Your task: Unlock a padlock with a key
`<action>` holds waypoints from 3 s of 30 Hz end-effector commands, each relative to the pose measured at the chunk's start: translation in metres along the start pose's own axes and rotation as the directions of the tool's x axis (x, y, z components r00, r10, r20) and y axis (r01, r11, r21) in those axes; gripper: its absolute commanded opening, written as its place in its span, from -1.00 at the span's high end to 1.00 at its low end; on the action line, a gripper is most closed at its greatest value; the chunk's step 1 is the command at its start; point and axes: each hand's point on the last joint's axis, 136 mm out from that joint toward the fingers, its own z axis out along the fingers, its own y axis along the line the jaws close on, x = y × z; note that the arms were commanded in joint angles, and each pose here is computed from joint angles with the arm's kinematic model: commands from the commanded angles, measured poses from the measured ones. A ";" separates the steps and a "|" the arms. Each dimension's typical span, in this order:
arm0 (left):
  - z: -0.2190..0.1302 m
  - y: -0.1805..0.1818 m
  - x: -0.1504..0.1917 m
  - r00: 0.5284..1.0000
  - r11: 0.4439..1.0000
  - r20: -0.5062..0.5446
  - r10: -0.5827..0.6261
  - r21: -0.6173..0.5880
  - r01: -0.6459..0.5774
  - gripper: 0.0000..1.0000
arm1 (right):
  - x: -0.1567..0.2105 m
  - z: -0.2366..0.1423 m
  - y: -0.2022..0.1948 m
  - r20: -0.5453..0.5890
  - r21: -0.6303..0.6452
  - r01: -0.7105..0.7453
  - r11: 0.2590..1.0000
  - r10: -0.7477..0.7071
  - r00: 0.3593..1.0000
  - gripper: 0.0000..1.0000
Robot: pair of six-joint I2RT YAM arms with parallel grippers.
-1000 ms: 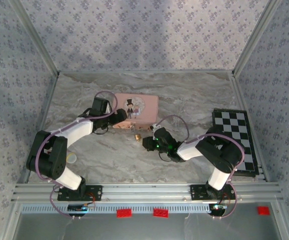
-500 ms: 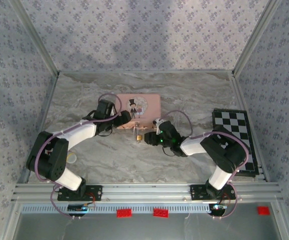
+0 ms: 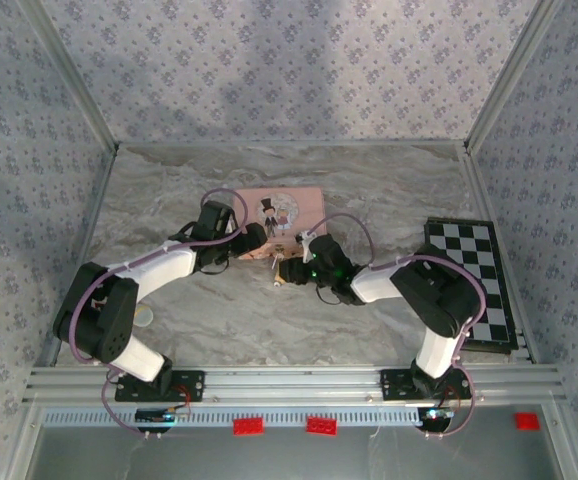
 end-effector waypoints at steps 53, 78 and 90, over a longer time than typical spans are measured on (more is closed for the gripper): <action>0.006 0.009 0.029 0.995 0.995 -0.030 -0.095 -0.042 0.093 -0.91 | -0.040 -0.014 -0.008 0.317 -0.108 -0.470 0.876 0.479 0.819 1.00; 0.014 0.005 0.031 0.991 0.991 -0.030 -0.133 -0.039 0.132 -0.91 | -0.065 -0.032 -0.006 0.447 -0.211 -0.541 0.814 0.572 0.687 1.00; 0.023 -0.012 0.022 0.991 0.991 -0.026 -0.134 -0.023 0.134 -0.91 | -0.064 -0.040 -0.019 0.572 -0.223 -0.533 0.816 0.552 0.607 1.00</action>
